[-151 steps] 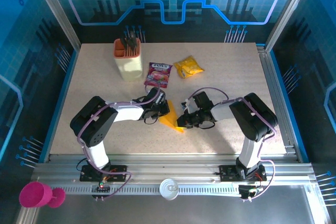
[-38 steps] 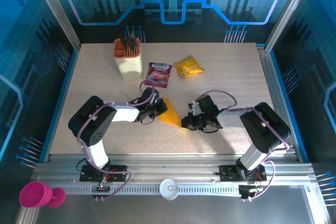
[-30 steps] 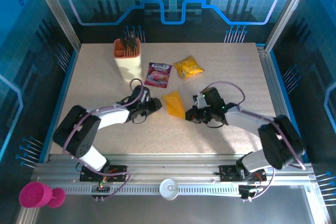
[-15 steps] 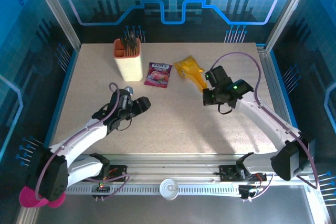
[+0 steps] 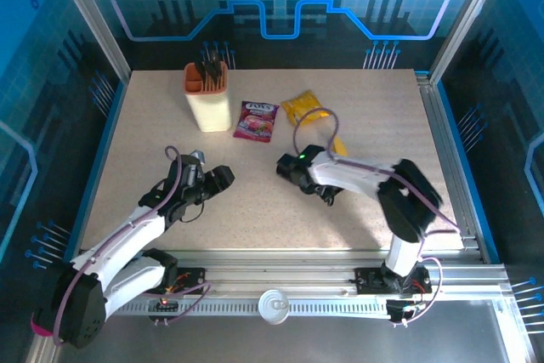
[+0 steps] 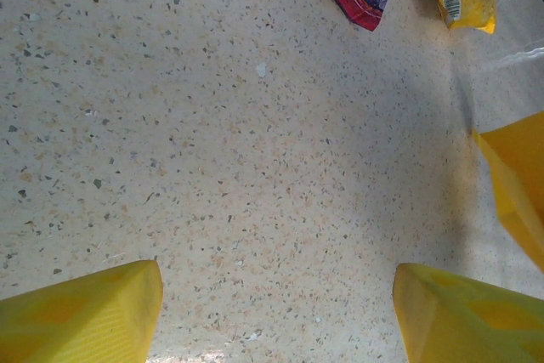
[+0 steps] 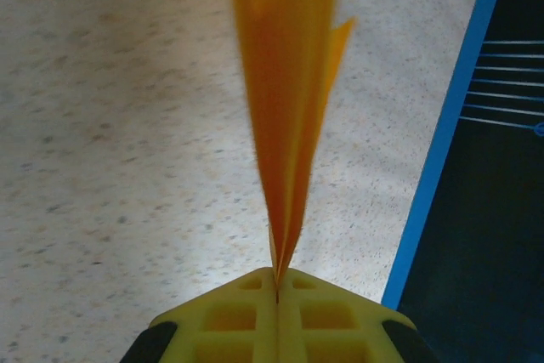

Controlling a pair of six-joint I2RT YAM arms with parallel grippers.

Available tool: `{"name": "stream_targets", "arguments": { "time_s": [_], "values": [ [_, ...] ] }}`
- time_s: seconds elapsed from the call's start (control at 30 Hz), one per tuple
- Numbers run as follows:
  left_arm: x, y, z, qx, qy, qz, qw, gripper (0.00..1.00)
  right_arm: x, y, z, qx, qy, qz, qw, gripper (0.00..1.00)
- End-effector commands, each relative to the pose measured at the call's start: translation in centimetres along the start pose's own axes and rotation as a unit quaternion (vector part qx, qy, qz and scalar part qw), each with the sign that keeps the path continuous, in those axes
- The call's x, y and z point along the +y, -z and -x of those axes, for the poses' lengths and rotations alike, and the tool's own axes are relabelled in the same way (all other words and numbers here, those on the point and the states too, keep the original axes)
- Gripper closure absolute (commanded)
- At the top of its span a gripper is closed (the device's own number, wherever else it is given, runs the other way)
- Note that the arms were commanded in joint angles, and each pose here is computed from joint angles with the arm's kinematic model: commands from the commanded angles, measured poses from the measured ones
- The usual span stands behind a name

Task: Fold a paper plane with a square sheet of paper (pick it up from the middle)
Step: Turn over the paper at the center of the table.

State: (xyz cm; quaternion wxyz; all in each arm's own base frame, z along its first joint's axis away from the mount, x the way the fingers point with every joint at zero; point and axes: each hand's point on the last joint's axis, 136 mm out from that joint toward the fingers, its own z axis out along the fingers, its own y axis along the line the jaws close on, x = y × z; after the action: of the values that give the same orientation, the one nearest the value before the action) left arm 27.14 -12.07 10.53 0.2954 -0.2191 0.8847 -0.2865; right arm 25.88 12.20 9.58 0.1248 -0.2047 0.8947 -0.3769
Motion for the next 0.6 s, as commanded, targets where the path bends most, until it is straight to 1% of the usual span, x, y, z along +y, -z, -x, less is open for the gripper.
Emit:
{"name": "stream_targets", "arguments": {
  "time_s": [0.0, 0.1, 0.13, 0.17, 0.23, 0.3, 0.4, 0.47, 0.57],
  "values": [
    [0.8, 0.1, -0.8, 0.014, 0.017, 0.004, 1.0, 0.27, 2.4, 1.2, 0.3, -0.01, 0.017, -0.041, 0.999, 1.0],
    [0.9, 0.0, -0.8, 0.015, 0.02, 0.004, 1.0, 0.27, 6.6, 1.9, 0.5, -0.014, 0.047, -0.034, 0.998, 1.0],
    [1.0, -0.1, -0.8, 0.015, 0.02, 0.005, 1.0, 0.27, 7.8, 2.1, 0.6, -0.013, 0.055, -0.029, 0.998, 0.96],
    [1.0, -0.1, -0.8, 0.016, 0.02, 0.005, 1.0, 0.27, 9.2, 2.3, 0.6, -0.012, 0.063, -0.015, 0.998, 0.85],
    [1.1, -0.2, -0.8, 0.018, 0.018, 0.007, 1.0, 0.27, 11.2, 3.1, 0.8, -0.016, 0.072, 0.022, 0.997, 0.65],
    [0.8, -0.3, -0.8, 0.023, 0.012, 0.004, 1.0, 0.27, 12.4, 4.4, 1.2, -0.025, 0.07, 0.086, 0.994, 0.54],
    [0.0, -0.4, -0.6, 0.033, 0.001, -0.006, 0.999, 0.27, 11.6, 6.7, 2.4, -0.048, 0.04, 0.18, 0.982, 0.44],
    [-1.1, -0.7, -0.8, 0.046, -0.006, -0.028, 0.999, 0.27, 10.1, 7.4, 3.0, -0.054, 0.012, 0.237, 0.97, 0.42],
    [-3.1, -1.4, -1.5, 0.07, -0.02, -0.057, 0.996, 0.27, 7.5, 6.9, 3.8, -0.056, -0.044, 0.309, 0.948, 0.4]
  ]
}}
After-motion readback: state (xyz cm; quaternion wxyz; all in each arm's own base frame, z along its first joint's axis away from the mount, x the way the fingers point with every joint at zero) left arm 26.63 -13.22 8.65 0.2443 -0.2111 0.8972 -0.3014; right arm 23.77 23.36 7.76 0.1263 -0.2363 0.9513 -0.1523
